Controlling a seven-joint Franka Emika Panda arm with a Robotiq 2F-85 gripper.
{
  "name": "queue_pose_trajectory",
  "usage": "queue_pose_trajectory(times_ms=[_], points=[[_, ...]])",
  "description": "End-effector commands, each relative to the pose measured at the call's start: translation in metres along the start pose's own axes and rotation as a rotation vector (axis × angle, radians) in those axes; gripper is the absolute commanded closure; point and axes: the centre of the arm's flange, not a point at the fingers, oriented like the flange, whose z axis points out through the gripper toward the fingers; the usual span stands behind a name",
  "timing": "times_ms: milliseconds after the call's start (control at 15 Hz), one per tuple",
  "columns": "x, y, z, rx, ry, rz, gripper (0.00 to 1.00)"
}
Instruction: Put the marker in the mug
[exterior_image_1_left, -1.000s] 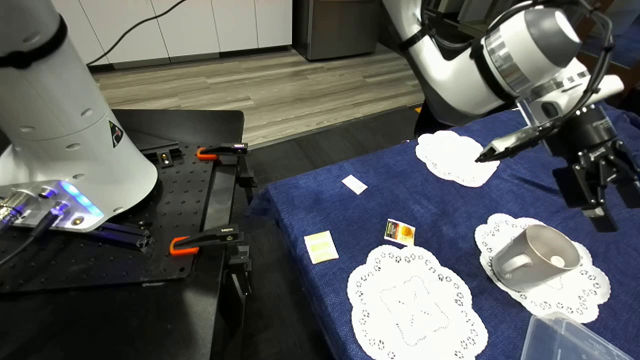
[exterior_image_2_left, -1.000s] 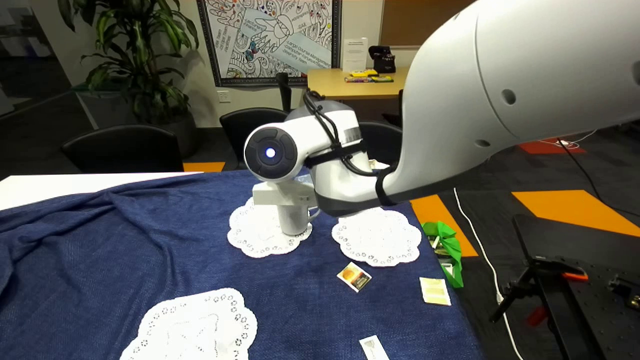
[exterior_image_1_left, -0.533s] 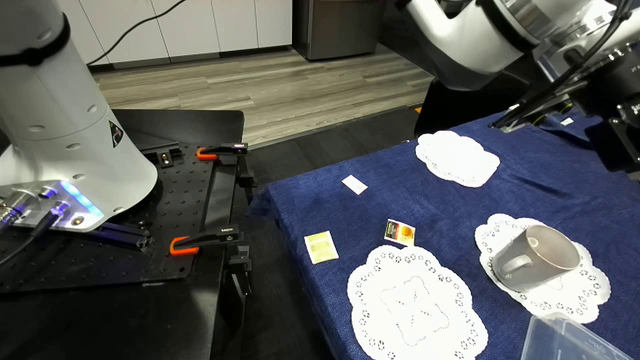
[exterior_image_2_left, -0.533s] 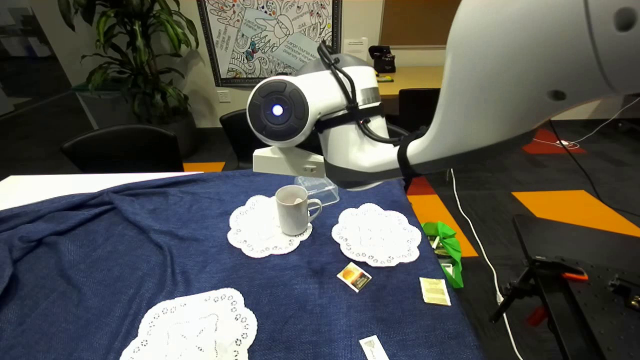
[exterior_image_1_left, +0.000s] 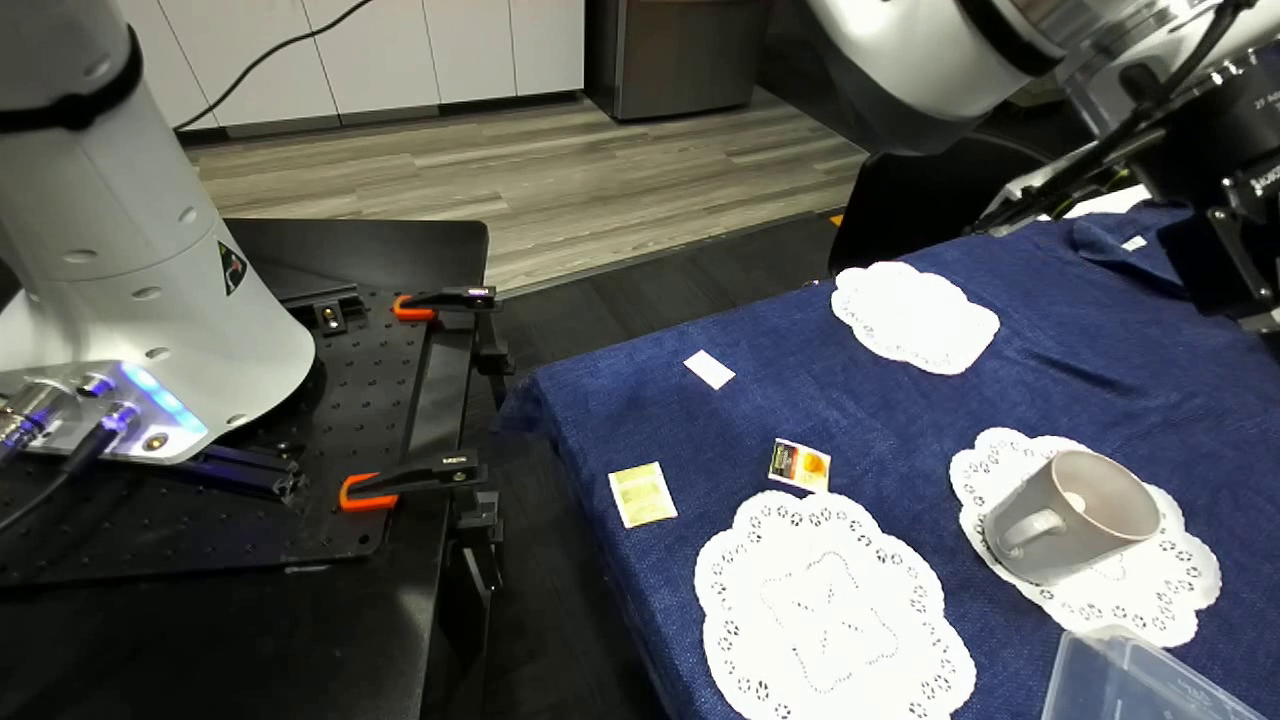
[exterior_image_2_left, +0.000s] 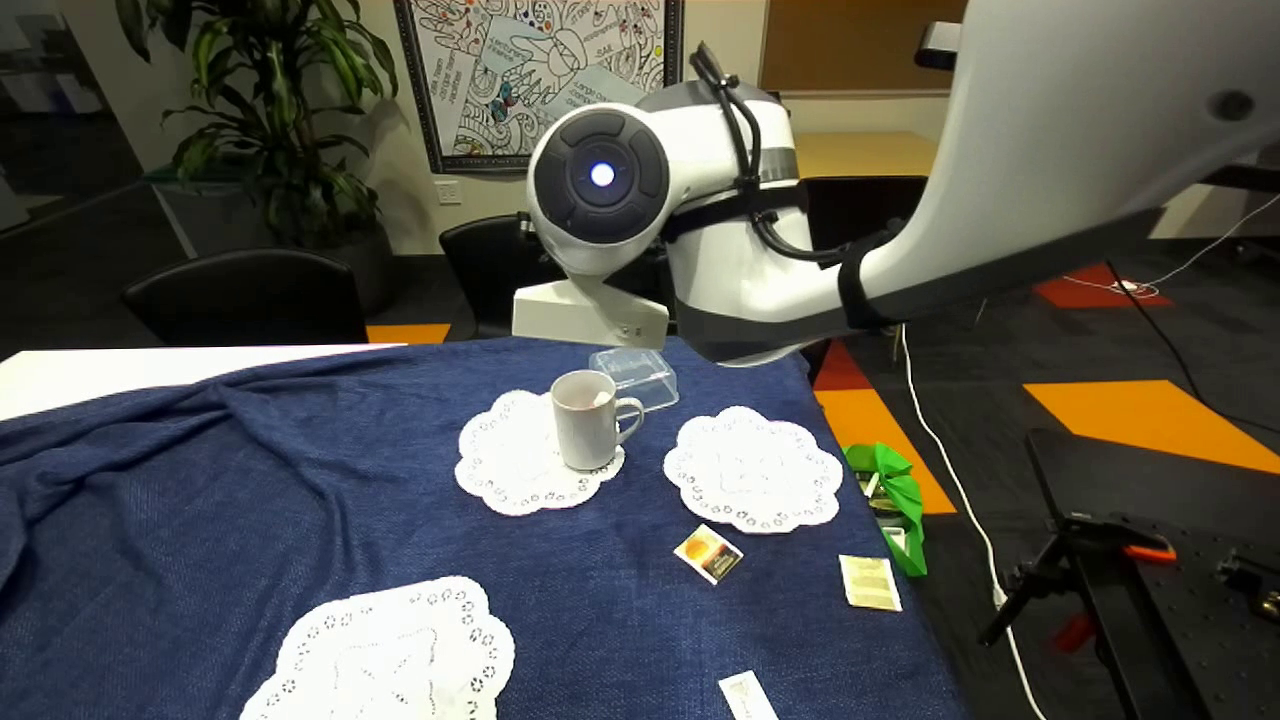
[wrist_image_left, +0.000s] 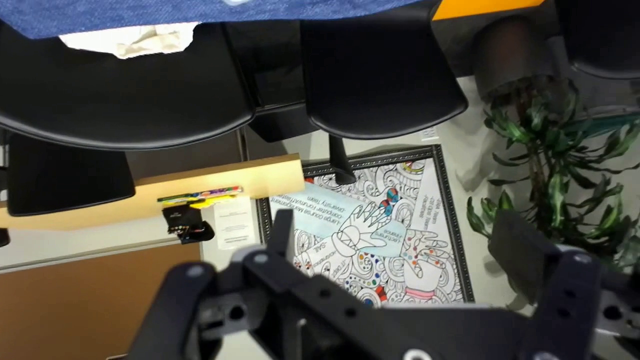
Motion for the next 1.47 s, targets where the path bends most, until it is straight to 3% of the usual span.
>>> queue_pose_trajectory(times_ms=[0, 533, 1200, 1267, 1400], points=[[0.016, 0.022, -0.024, 0.093, -0.141, -0.033, 0.00], [0.031, 0.045, -0.052, 0.317, -0.367, -0.215, 0.00], [0.024, 0.057, -0.090, 0.516, -0.677, -0.499, 0.00], [0.011, 0.050, -0.101, 0.502, -0.588, -0.454, 0.00], [0.008, 0.054, -0.112, 0.525, -0.627, -0.490, 0.00]])
